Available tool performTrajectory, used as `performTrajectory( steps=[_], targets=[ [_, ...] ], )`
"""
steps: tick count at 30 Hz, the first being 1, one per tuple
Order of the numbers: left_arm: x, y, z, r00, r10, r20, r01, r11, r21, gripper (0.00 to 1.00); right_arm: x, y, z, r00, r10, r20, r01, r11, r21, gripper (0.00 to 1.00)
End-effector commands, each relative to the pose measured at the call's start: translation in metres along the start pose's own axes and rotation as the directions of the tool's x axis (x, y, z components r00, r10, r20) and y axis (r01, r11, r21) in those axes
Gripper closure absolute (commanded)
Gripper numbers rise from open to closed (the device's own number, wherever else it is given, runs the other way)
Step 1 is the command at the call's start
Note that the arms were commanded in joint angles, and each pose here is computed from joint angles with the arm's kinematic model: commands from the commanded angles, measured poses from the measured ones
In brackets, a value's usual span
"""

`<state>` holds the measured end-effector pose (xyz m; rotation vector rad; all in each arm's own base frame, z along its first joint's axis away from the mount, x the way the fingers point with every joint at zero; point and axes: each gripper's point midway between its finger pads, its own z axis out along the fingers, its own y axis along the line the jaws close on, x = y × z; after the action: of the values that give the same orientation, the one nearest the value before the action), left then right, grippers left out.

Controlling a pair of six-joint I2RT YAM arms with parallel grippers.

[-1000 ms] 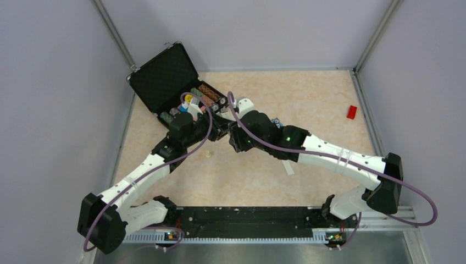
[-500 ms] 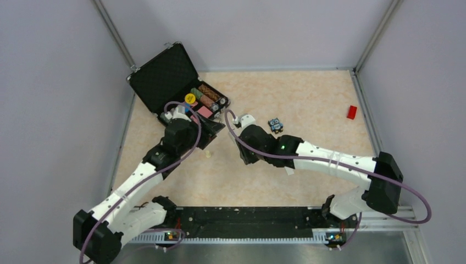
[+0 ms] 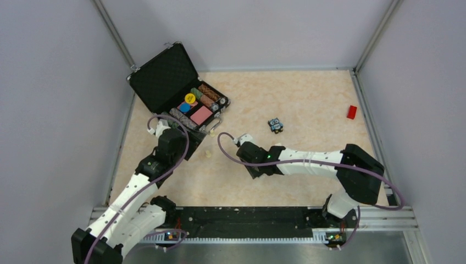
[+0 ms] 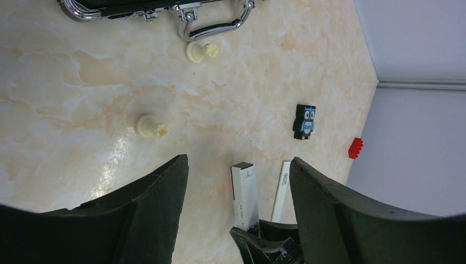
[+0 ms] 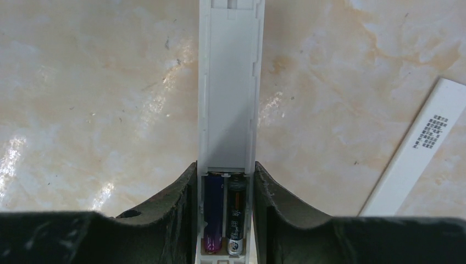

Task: Load the batteries into the remote control
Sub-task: Place the remote control at the center of the board.

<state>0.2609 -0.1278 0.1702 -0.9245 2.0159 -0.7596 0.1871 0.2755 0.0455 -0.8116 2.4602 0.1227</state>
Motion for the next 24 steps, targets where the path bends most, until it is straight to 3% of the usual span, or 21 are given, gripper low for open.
performTrajectory(
  steps=[1,6,15,24],
  targets=[
    [-0.001,-0.010,0.001,0.999,0.031,-0.014,-0.031,0.999,0.025,0.28,-0.009,0.005,0.016,0.999,0.026,0.026,-0.026,1.000,0.003,0.74],
    [-0.001,-0.012,0.001,0.999,0.031,-0.019,-0.030,0.999,0.037,0.28,0.002,0.011,0.026,0.999,0.021,-0.024,-0.021,1.000,-0.007,0.72],
    [-0.001,-0.013,0.003,0.998,0.046,-0.031,-0.044,0.998,0.040,0.29,0.012,0.007,0.023,0.996,-0.001,-0.090,0.002,1.000,0.012,0.49],
    [0.002,-0.019,0.006,0.994,0.094,-0.053,-0.090,0.993,0.080,0.29,-0.028,-0.003,-0.022,0.995,0.101,0.007,-0.101,0.995,0.010,0.33]
  ],
)
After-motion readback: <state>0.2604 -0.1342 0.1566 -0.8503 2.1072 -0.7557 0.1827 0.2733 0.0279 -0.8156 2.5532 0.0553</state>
